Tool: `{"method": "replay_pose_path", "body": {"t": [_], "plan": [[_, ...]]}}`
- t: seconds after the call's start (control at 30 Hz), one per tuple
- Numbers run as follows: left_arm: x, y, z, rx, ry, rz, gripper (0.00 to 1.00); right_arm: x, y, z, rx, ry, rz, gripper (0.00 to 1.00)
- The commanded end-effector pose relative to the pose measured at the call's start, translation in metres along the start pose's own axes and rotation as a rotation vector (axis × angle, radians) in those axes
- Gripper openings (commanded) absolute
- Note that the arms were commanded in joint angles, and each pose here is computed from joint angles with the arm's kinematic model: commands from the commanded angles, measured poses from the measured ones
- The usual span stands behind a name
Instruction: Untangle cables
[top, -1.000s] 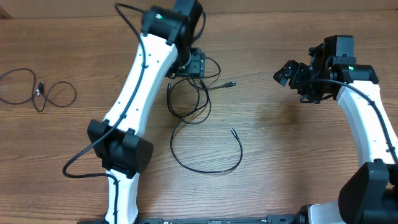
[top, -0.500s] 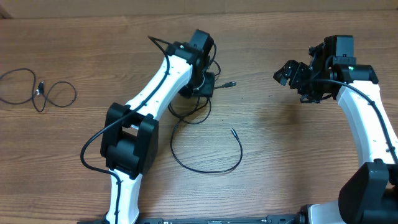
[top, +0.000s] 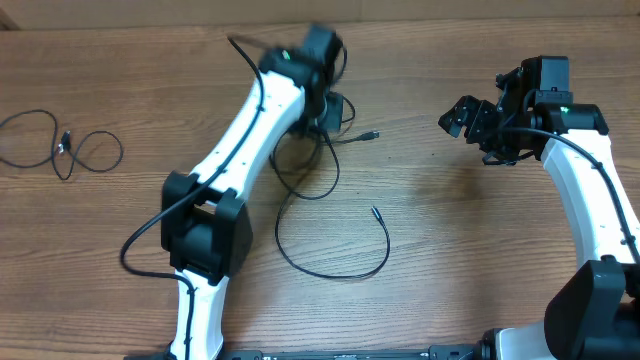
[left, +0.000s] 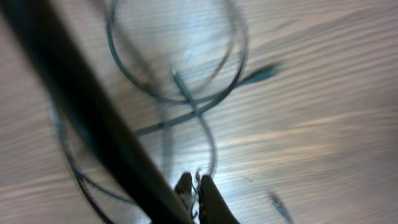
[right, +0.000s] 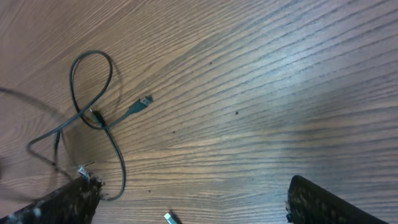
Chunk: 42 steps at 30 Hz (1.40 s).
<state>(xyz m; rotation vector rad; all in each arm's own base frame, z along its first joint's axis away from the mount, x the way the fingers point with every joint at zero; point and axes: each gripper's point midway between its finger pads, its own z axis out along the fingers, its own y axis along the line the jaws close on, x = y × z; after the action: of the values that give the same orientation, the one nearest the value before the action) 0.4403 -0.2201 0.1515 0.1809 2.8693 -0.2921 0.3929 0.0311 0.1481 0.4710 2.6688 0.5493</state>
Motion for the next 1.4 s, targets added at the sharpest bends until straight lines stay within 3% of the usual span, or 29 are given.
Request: {"method": "replay_pose_path", "body": {"t": [0.0, 0.07, 0.27, 0.53, 0.67, 0.8, 0.97, 1.07, 1.17, 1.37], "plan": [[-0.040, -0.025, -0.114, 0.105, -0.248, 0.082, 0.04, -0.001, -0.003, 0.001, 0.007, -0.005, -0.007, 0.95], [-0.046, -0.031, -0.160, 0.131, -0.341, 0.091, 0.04, -0.001, -0.003, 0.001, 0.007, -0.005, -0.007, 1.00], [-0.060, -0.038, -0.286, 0.221, -0.694, 0.105, 0.04, 0.000, -0.003, 0.001, 0.008, -0.004, -0.006, 1.00], [-0.071, -0.009, -0.406, 0.375, -1.042, 0.033, 0.04, 0.004, -0.003, 0.001, 0.005, 0.016, -0.001, 1.00], [-0.064, -0.021, -0.418, 0.489, -1.032, 0.089, 0.04, 0.022, 0.047, -0.006, -0.280, 0.094, -0.171, 1.00], [-0.065, -0.023, -0.412, 0.498, -1.012, 0.093, 0.04, 0.037, 0.102, -0.025, -0.586, 0.119, -0.322, 0.99], [-0.062, -0.031, -0.412, 0.540, -0.997, 0.123, 0.04, 0.049, 0.156, -0.037, -0.781, 0.106, -0.452, 0.95], [-0.060, -0.036, -0.414, 0.572, -0.990, 0.137, 0.04, 0.050, 0.187, -0.032, -0.789, 0.093, -0.431, 0.96], [-0.059, -0.038, -0.417, 0.588, -0.991, 0.147, 0.04, 0.038, 0.211, -0.026, -0.761, 0.052, -0.309, 1.00], [-0.057, -0.037, -0.411, 0.583, -0.965, 0.137, 0.04, 0.017, 0.250, -0.031, -0.880, 0.069, -0.061, 1.00]]}}
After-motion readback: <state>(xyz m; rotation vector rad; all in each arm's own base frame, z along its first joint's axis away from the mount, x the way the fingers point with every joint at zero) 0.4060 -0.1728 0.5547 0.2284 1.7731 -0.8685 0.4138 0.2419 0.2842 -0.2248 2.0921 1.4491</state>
